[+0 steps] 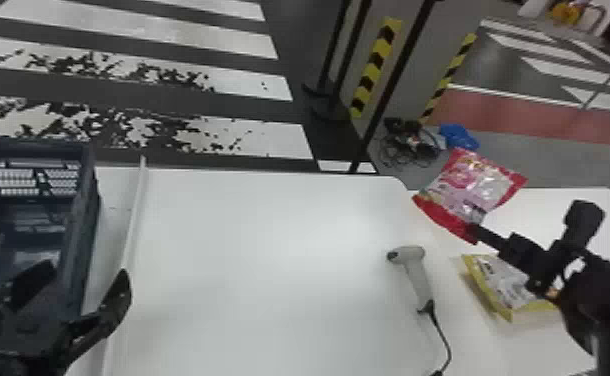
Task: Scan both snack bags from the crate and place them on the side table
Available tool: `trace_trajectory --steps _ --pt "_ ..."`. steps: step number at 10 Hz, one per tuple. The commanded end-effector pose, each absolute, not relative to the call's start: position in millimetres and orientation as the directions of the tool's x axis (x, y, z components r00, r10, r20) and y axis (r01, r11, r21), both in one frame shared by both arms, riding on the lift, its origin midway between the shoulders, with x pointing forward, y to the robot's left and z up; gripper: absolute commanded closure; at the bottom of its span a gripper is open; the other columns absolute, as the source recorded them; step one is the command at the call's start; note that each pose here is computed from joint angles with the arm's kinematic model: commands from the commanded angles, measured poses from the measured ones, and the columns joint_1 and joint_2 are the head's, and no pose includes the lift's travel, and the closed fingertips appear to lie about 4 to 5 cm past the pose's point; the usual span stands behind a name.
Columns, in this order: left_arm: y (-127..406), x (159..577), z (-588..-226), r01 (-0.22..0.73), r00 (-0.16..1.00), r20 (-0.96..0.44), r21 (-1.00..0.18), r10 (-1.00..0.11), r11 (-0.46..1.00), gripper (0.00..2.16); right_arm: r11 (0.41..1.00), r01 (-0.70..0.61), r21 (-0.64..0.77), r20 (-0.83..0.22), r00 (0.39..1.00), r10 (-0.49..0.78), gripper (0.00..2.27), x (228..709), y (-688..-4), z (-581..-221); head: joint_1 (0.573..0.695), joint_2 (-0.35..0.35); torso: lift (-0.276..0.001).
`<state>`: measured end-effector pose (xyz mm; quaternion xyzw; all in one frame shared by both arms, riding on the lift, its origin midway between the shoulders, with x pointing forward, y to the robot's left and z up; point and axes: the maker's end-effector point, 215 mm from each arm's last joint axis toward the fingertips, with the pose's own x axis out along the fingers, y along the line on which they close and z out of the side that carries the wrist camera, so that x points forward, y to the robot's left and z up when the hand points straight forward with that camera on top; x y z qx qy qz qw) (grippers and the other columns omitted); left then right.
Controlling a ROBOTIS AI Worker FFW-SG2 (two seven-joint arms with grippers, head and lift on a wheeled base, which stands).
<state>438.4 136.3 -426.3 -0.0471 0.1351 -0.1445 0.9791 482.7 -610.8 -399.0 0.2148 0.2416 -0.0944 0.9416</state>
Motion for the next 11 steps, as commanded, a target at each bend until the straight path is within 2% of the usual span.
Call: trace_trajectory --steps 1,4,7,9,10,11 --pt "137.1 438.3 -427.6 0.269 0.922 -0.254 -0.130 -0.294 0.954 0.07 0.883 0.346 0.317 -0.490 0.857 -0.160 2.26 481.7 -641.1 -406.5 0.695 -0.350 -0.095" --pt "137.0 438.2 -427.6 0.269 0.921 -0.253 -0.131 -0.294 0.954 0.07 0.848 0.475 0.235 -0.465 0.821 -0.331 2.26 472.4 -699.5 -422.8 0.695 -0.350 -0.095" --pt "135.5 437.7 -427.8 0.272 0.920 -0.254 -0.131 -0.298 0.953 0.07 0.759 0.629 0.170 -0.555 0.697 -0.453 2.26 439.4 -737.5 -460.1 0.695 -0.350 -0.095" --pt "134.9 437.1 -428.9 0.276 0.918 -0.257 -0.130 -0.301 0.952 0.07 0.736 0.658 0.158 -0.565 0.672 -0.479 2.25 432.4 -744.2 -470.5 0.695 -0.350 -0.095" --pt "135.3 436.7 -428.2 0.277 0.918 -0.257 -0.129 -0.302 0.952 0.07 0.727 0.670 0.151 -0.570 0.660 -0.490 2.07 429.9 -745.7 -473.5 0.695 -0.350 -0.095" --pt "136.4 436.4 -428.1 0.277 0.918 -0.257 -0.127 -0.301 0.952 0.07 0.716 0.683 0.147 -0.578 0.646 -0.498 1.59 427.4 -745.7 -477.2 0.695 -0.350 -0.095"
